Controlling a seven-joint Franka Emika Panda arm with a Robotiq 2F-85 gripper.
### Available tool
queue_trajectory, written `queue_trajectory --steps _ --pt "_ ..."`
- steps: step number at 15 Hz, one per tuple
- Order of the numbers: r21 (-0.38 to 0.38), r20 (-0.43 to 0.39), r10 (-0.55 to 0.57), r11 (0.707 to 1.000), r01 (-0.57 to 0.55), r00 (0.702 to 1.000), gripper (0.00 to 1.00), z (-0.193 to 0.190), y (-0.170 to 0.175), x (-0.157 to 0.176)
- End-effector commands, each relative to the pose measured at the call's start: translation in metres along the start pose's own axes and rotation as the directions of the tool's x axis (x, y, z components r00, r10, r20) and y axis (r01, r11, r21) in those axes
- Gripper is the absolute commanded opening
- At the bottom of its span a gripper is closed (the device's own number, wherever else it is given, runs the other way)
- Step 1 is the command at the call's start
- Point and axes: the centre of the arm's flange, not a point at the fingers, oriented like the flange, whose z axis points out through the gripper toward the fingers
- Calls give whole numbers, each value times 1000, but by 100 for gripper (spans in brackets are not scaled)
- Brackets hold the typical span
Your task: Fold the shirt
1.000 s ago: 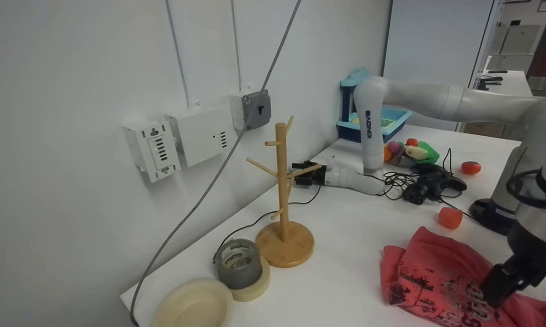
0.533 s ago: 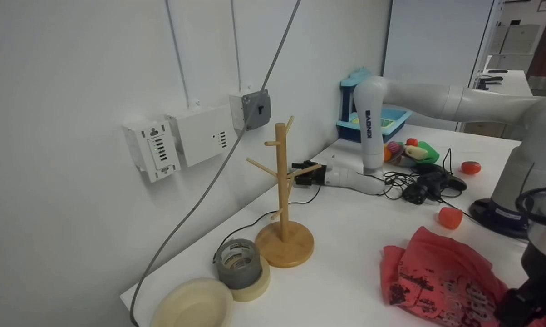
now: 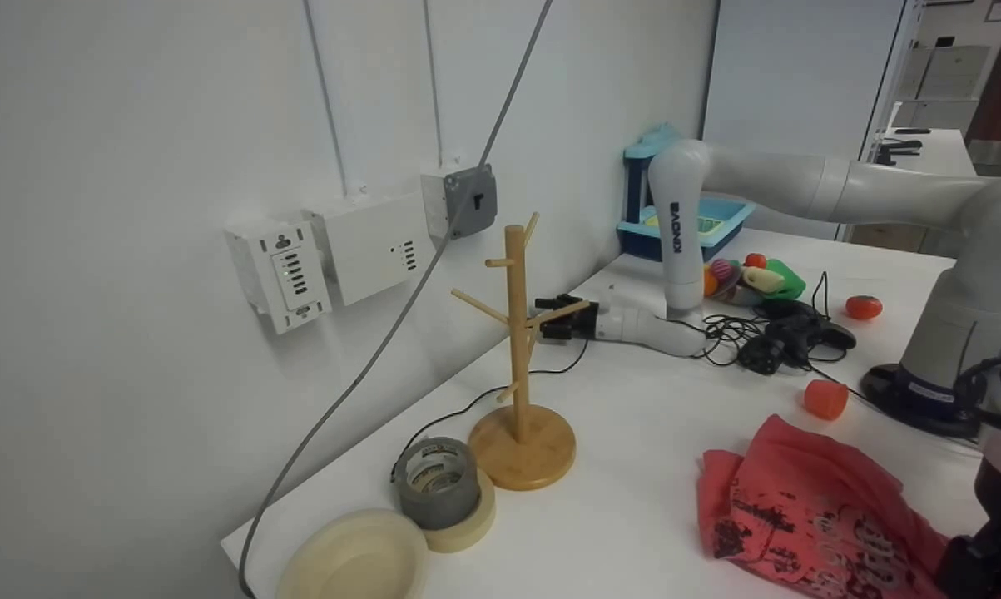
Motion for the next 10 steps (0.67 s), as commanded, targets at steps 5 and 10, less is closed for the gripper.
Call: queue_trajectory --steps 5,10 --pt "-93 35 78 993 -74 996 100 25 19 -20" --pt "-142 6 190 972 -188 982 100 30 25 -21"
